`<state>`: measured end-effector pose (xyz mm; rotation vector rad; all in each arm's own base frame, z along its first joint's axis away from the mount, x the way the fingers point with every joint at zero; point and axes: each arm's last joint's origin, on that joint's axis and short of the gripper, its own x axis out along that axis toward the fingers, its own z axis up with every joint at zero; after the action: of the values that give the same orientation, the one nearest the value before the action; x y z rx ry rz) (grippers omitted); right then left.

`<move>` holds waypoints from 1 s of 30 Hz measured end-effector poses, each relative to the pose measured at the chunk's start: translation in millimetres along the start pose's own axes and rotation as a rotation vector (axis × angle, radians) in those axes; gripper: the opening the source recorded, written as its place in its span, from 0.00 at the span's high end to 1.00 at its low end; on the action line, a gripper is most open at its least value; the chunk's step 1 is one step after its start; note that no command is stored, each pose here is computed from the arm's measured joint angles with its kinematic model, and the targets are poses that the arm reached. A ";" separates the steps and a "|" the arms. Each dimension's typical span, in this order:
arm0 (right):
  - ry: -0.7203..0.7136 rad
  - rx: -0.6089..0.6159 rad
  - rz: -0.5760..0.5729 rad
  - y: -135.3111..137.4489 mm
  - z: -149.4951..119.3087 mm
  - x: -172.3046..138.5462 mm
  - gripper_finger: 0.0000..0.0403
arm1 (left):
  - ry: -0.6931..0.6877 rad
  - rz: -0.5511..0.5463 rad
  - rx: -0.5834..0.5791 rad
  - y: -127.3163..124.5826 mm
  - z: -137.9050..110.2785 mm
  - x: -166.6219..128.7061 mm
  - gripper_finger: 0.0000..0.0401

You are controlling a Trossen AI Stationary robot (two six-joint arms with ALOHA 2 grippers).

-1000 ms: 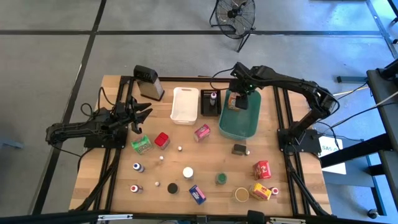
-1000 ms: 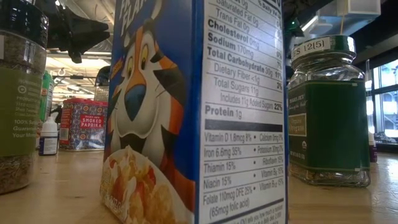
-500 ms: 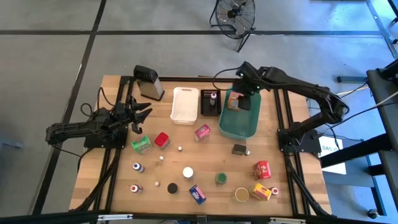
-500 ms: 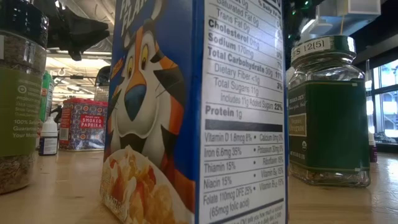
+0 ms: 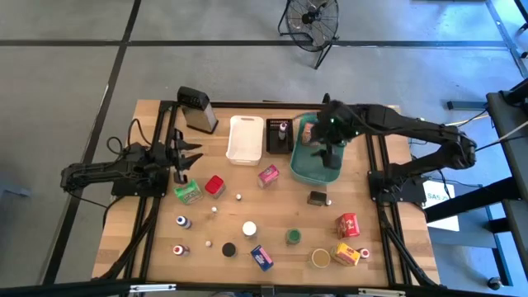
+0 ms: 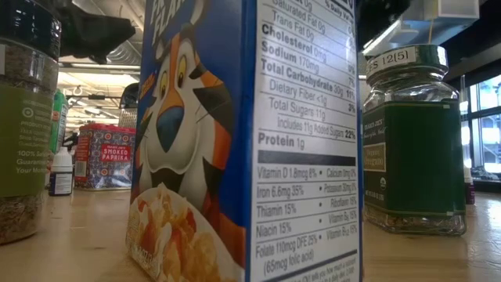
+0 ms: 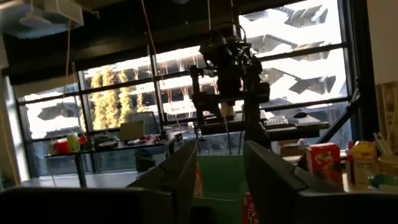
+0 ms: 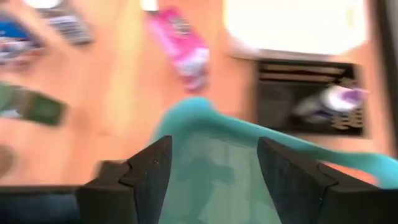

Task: Pick & Place Kitchen Items
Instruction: Put the red spice can into the white bin

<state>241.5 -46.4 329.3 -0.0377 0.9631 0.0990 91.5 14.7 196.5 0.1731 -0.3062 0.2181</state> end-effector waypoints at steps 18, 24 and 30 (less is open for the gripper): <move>-0.062 -0.091 0.063 90.6 16.6 8.7 0.41 | 0.002 0.075 0.033 2.3 0.8 -0.1 0.66; -0.075 -0.092 0.046 105.7 14.7 12.0 0.41 | 0.003 0.077 0.036 2.4 0.7 -0.1 0.53; -0.073 -0.105 0.066 115.9 1.7 34.2 0.41 | 0.032 0.168 0.071 5.1 0.8 -0.3 0.41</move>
<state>250.6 71.3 303.6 -0.0980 0.8855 0.2103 89.8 19.4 197.8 0.2140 -0.2819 0.3979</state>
